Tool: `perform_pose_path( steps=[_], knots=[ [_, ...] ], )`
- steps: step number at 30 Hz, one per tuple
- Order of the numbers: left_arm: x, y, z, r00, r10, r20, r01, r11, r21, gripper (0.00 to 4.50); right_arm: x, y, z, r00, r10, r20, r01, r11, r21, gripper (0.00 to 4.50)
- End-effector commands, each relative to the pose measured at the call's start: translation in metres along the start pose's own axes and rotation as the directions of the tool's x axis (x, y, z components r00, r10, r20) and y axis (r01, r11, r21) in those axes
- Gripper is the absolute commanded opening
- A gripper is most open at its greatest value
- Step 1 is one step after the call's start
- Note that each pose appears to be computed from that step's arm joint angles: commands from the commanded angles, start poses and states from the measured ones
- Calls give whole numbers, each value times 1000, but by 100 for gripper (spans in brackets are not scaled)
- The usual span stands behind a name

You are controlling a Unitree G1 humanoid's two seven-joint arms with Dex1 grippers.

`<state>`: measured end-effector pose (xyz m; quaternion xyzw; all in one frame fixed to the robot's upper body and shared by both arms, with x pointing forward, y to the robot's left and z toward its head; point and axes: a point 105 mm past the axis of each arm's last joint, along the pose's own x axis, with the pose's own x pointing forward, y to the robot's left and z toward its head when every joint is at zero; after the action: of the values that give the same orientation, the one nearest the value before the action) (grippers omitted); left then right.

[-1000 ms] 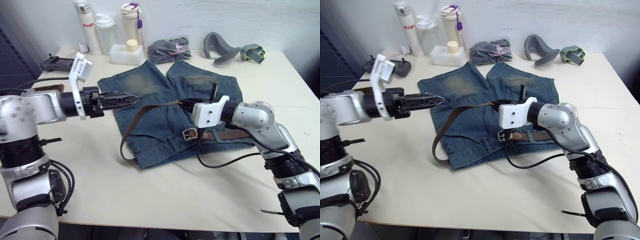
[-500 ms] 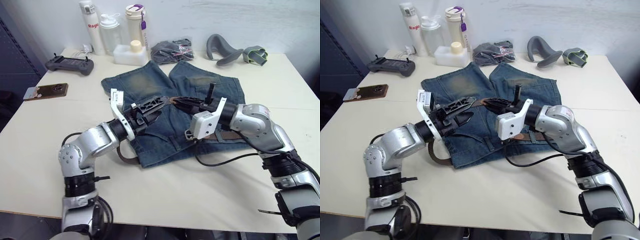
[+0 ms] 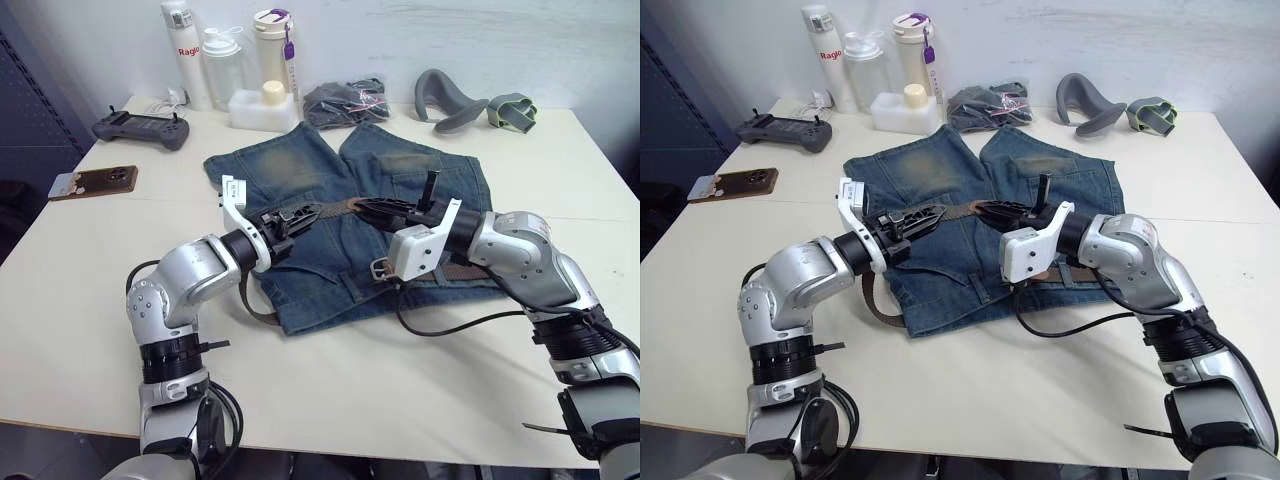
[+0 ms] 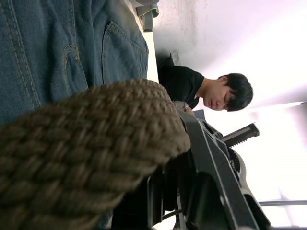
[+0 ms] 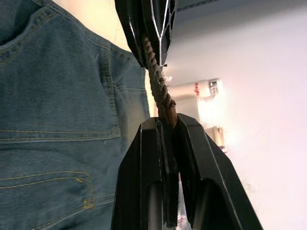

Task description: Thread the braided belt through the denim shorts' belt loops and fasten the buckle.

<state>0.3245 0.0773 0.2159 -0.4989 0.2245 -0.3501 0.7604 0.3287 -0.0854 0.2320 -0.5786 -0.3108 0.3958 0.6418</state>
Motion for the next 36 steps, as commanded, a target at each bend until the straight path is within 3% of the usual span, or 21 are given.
perform_pose_path(
  steps=[1,4,5,9,15,18,27,31,36],
  knots=[
    [-10,-3,13,999,-8,36,8,1000,22,0,-4,-17,16,996,-57,68,52,996,76,89],
    [-20,0,18,998,-1,56,-2,999,45,0,-12,-11,10,999,10,48,-18,986,168,212],
    [-21,1,18,998,0,59,-3,999,48,0,-13,-10,10,999,24,43,-31,983,182,272],
    [-39,12,6,999,18,34,-22,994,108,0,-38,-1,-9,983,182,-3,-157,860,485,444],
    [-44,30,-24,991,129,-27,-124,983,138,0,-63,10,-12,923,384,-7,-275,673,687,444],
    [-46,34,-34,985,161,-61,-149,974,170,0,-70,7,-7,911,412,2,-274,603,749,444],
    [-47,52,-55,959,263,-103,-245,956,158,0,-79,0,-8,904,421,-73,-212,591,778,444],
    [-42,56,-54,952,299,-72,-291,951,106,0,-79,-1,-9,906,413,-90,-194,596,779,444],
    [-24,47,-60,966,254,-37,-255,967,-25,0,-79,-4,-8,911,399,-109,-172,604,778,444]
  ],
)
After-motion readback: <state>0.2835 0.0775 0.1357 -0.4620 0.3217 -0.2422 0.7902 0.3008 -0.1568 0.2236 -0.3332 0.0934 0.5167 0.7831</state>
